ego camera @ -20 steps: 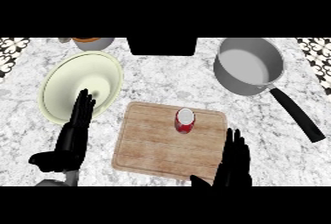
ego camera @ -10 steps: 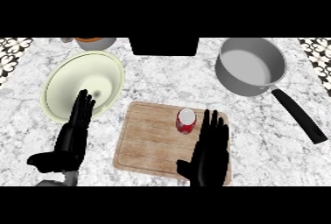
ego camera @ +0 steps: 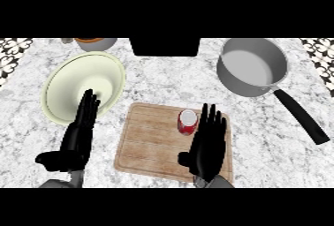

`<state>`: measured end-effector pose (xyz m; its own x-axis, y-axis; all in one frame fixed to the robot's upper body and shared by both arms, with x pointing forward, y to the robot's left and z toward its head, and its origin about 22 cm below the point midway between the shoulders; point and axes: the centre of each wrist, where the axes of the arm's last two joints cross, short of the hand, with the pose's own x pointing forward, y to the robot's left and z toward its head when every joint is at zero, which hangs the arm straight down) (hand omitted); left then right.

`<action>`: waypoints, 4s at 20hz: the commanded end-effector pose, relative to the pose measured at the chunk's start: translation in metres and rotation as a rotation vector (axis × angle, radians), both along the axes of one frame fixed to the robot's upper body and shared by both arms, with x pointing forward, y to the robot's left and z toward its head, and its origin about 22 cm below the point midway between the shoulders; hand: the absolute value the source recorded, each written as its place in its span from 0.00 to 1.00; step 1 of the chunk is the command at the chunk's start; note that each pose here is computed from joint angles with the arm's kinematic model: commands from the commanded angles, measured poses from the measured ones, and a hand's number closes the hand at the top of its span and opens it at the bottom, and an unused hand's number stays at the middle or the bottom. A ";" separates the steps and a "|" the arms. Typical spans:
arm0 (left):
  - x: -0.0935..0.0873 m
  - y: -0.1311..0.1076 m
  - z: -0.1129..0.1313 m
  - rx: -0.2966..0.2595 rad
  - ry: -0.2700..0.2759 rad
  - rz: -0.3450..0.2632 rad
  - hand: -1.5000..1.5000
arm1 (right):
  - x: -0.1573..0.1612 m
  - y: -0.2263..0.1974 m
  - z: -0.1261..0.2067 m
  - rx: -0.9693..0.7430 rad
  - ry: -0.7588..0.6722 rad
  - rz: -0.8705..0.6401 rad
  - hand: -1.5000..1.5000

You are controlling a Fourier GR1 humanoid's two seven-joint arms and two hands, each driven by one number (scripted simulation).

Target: Pick the can from the cutting board and place it in the pot

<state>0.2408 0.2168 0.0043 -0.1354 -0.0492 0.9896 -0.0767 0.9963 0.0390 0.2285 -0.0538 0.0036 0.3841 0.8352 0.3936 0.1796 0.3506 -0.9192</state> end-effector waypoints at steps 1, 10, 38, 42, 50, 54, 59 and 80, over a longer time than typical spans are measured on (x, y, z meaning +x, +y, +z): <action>-0.002 0.022 0.000 0.023 0.014 0.012 0.50 | -0.001 0.008 -0.007 0.086 0.037 -0.171 0.00; 0.005 0.007 0.001 0.007 -0.003 -0.010 0.50 | 0.035 0.010 -0.001 -0.085 -0.133 -0.164 1.00; -0.003 0.011 0.004 0.010 0.029 0.024 0.50 | 0.042 0.092 0.109 -0.220 -0.285 0.519 1.00; 0.007 0.010 0.011 0.001 0.006 0.020 0.50 | 0.058 0.083 0.119 -0.262 -0.281 0.394 1.00; -0.014 0.017 0.001 0.001 0.012 0.018 0.50 | 0.095 0.016 0.135 -0.256 -0.293 0.224 1.00; -0.003 0.018 -0.007 -0.005 0.007 0.027 0.50 | 0.094 -0.009 0.115 -0.266 -0.287 0.170 1.00; 0.001 0.014 0.003 0.002 -0.011 0.025 0.50 | 0.120 -0.081 0.138 -0.260 -0.279 0.126 1.00; 0.008 0.003 0.007 -0.001 -0.012 -0.010 0.50 | 0.166 -0.225 0.031 -0.072 0.072 0.040 1.00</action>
<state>0.2487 0.2217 0.0081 -0.1372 -0.0467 0.9894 -0.0748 0.9965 0.0367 0.3977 -0.2595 0.0662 0.2988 0.9154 0.2697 0.1648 0.2288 -0.9594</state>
